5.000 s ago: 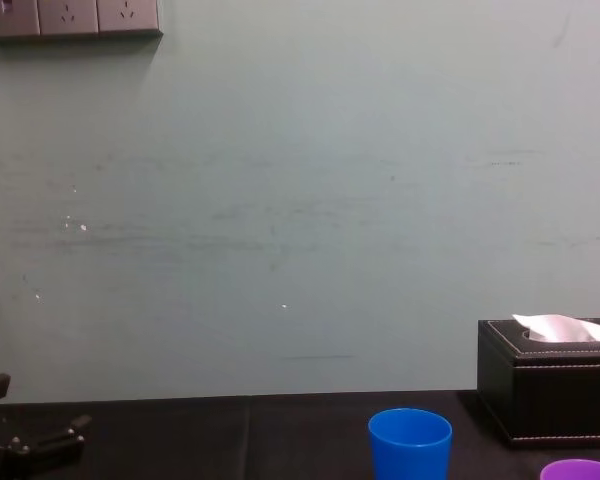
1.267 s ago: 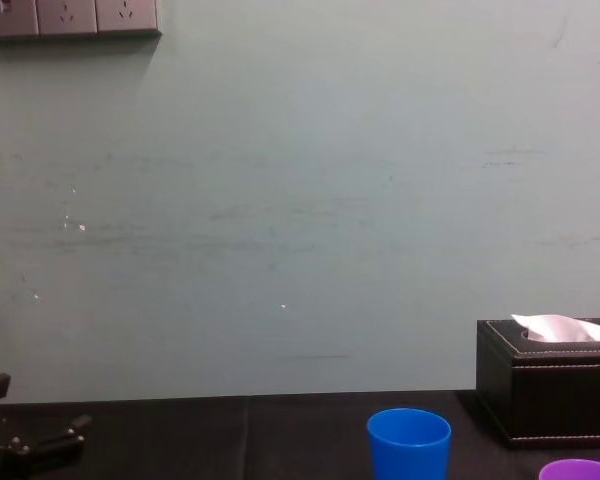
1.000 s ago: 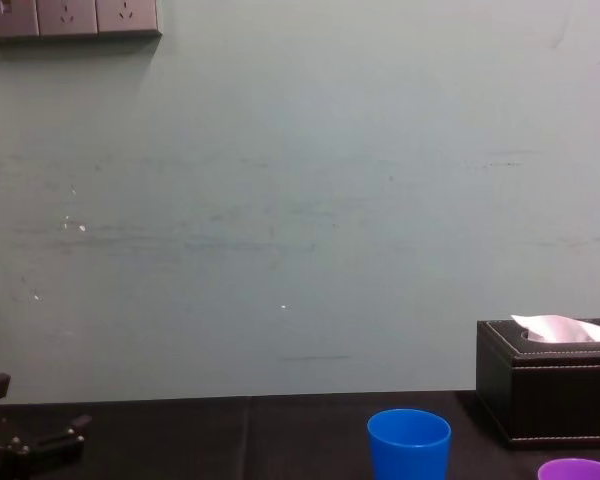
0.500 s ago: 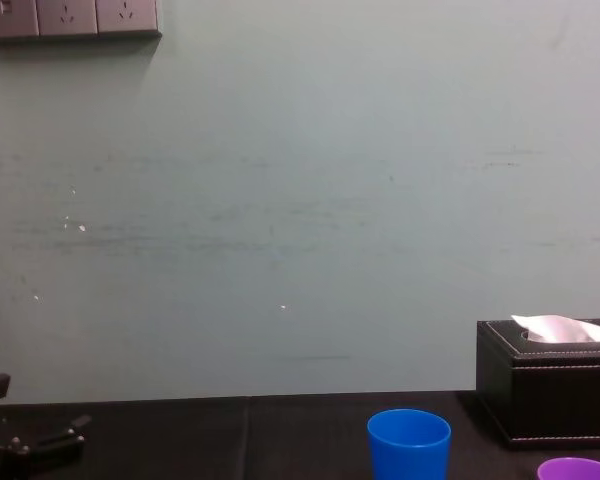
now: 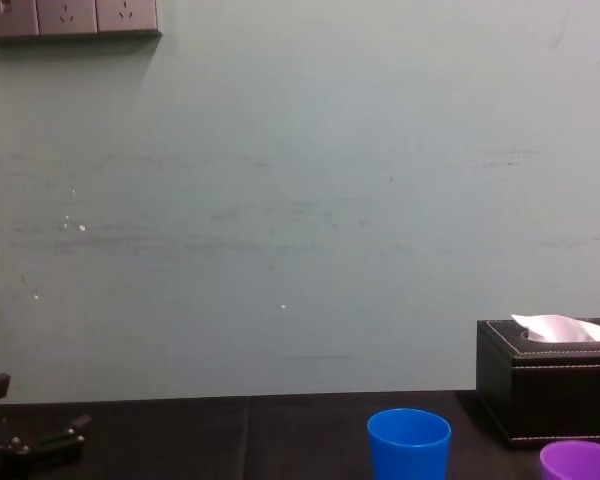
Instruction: Stack the three plastic cups sequentially using one hand.
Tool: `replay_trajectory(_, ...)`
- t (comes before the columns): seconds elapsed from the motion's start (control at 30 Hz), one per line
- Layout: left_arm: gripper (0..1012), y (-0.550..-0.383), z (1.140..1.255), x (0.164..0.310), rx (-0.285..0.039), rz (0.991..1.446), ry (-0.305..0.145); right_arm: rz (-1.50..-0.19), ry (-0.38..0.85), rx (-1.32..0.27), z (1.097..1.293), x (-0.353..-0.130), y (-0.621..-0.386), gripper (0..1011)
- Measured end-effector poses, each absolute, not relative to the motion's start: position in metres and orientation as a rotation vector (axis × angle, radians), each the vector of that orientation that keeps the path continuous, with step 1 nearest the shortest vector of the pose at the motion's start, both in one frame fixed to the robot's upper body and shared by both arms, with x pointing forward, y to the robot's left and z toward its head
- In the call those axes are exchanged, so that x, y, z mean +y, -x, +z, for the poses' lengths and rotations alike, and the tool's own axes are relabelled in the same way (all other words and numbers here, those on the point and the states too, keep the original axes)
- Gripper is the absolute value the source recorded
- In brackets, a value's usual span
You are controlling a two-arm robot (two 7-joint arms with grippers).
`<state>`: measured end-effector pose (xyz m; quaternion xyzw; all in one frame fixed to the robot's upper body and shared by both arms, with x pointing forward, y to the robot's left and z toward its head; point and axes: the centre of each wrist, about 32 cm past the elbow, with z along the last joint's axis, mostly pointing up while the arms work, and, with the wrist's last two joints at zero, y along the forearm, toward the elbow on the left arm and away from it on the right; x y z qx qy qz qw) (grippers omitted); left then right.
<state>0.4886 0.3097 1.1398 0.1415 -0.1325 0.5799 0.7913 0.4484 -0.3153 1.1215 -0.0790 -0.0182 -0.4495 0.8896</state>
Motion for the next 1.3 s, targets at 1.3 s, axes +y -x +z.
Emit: replay_trajectory(1.3, 1010, -0.489, 1.14, 0.31, -0.285, 1.248, -0.304, -0.894, 0.161, -0.137, 1.205, -0.256, -0.499, 729)
